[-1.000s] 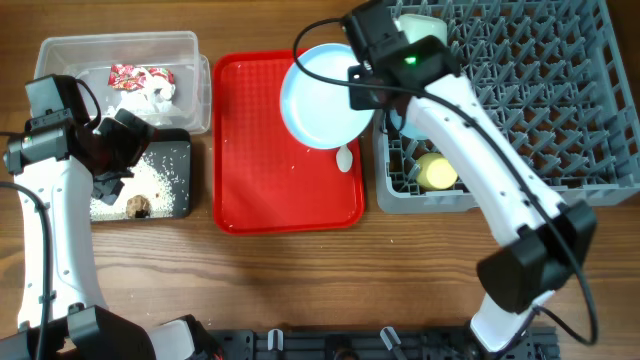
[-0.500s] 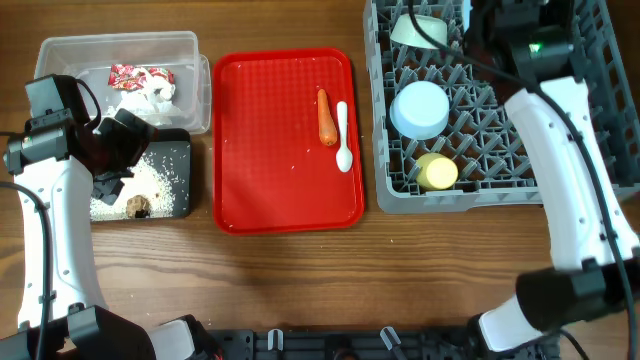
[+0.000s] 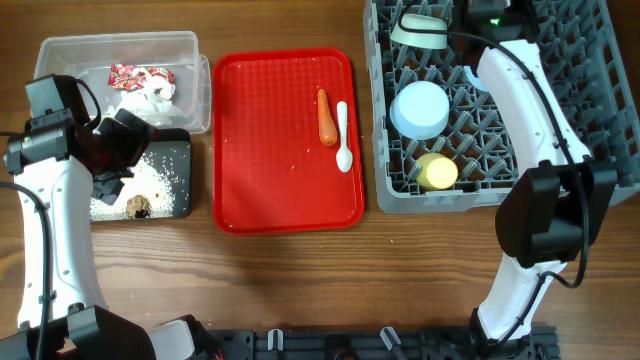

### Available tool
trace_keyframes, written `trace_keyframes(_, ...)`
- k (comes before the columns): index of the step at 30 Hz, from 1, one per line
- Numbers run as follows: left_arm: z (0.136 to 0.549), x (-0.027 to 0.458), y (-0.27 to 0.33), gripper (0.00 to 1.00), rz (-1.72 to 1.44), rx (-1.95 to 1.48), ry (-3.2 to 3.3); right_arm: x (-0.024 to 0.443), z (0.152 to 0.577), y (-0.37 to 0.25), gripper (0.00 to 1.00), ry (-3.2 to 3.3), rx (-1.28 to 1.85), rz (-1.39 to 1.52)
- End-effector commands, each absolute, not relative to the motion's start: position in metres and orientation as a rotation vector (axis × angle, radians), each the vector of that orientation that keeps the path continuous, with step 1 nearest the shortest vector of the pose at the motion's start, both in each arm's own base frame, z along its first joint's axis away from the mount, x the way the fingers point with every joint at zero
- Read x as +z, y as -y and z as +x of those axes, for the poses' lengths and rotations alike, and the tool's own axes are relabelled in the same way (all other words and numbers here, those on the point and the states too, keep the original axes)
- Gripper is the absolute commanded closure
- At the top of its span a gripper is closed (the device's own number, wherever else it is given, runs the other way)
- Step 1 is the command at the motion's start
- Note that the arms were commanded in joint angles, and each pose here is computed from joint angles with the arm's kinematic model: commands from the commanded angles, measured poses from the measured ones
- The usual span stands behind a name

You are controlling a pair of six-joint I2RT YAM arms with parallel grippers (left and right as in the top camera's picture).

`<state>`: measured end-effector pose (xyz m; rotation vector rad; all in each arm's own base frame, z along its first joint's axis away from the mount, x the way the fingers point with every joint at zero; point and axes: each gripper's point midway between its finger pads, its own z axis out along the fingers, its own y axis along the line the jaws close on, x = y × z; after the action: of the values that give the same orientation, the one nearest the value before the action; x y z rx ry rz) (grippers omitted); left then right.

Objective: Sort waste into correct bins and load items into the dishwasher rack
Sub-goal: 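Carry the plate into the rack and stand it upright at back right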

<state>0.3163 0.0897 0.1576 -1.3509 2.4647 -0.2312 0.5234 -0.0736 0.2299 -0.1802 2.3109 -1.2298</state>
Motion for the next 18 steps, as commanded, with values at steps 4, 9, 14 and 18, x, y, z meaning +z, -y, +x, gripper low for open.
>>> trace_keyframes(4,0.317,0.158,-0.090,0.00,-1.336,-0.243,-2.471,0.206,0.533,0.053,0.00,-2.374,-0.991,-0.214)
trace_keyframes(9,0.317,0.158,-0.090,0.00,-1.336,-0.242,-2.471,0.249,0.523,0.049,0.00,-2.292,-0.929,-0.097)
trace_keyframes(14,0.317,0.158,-0.090,0.00,-1.336,-0.242,-2.471,0.285,0.482,-0.013,0.00,-2.343,-0.337,-0.181)
trace_keyframes(18,0.317,0.158,-0.090,0.00,-1.336,-0.242,-2.471,0.295,0.420,-0.126,0.00,-2.370,0.533,-0.493)
